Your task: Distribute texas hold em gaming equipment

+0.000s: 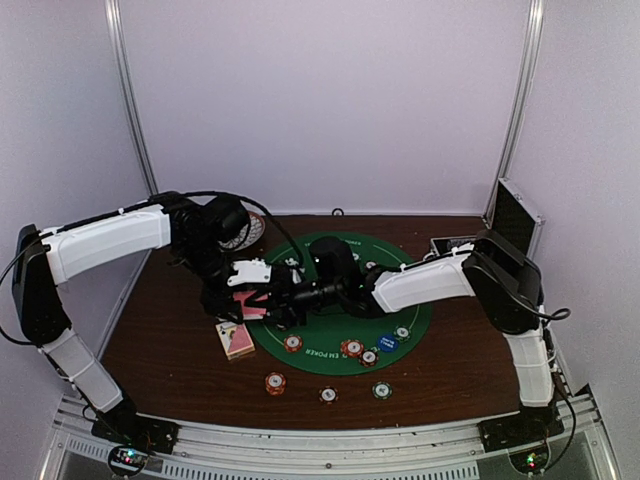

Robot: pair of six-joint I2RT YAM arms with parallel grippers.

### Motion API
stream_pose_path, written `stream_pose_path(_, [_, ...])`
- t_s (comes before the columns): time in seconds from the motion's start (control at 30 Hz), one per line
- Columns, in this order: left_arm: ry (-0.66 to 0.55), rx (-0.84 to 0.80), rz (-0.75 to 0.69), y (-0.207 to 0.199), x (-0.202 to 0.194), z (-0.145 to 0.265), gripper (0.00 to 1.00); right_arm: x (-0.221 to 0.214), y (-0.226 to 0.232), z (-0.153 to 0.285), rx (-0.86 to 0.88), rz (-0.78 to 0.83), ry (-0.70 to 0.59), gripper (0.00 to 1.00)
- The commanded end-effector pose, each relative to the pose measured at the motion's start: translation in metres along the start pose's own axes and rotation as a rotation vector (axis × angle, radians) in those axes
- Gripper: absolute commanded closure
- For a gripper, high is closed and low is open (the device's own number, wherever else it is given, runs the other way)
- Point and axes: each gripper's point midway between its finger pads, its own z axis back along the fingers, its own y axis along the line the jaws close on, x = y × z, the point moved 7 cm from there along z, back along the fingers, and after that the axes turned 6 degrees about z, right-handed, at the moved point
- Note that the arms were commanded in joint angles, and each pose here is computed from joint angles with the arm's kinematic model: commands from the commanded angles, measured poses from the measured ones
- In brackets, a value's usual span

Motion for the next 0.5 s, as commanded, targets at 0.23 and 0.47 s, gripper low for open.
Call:
stream_pose_path(0.23, [0.057, 0.037, 0.010, 0.002, -0.010, 0.004, 0.94, 0.002, 0.042, 0.018, 0.078, 0.072, -0.024, 0.57])
stream_pose_path(0.47, [0.063, 0.039, 0.013, 0.001, -0.011, 0.003, 0.94, 0.001, 0.052, 0.025, 0.097, 0.091, -0.030, 0.57])
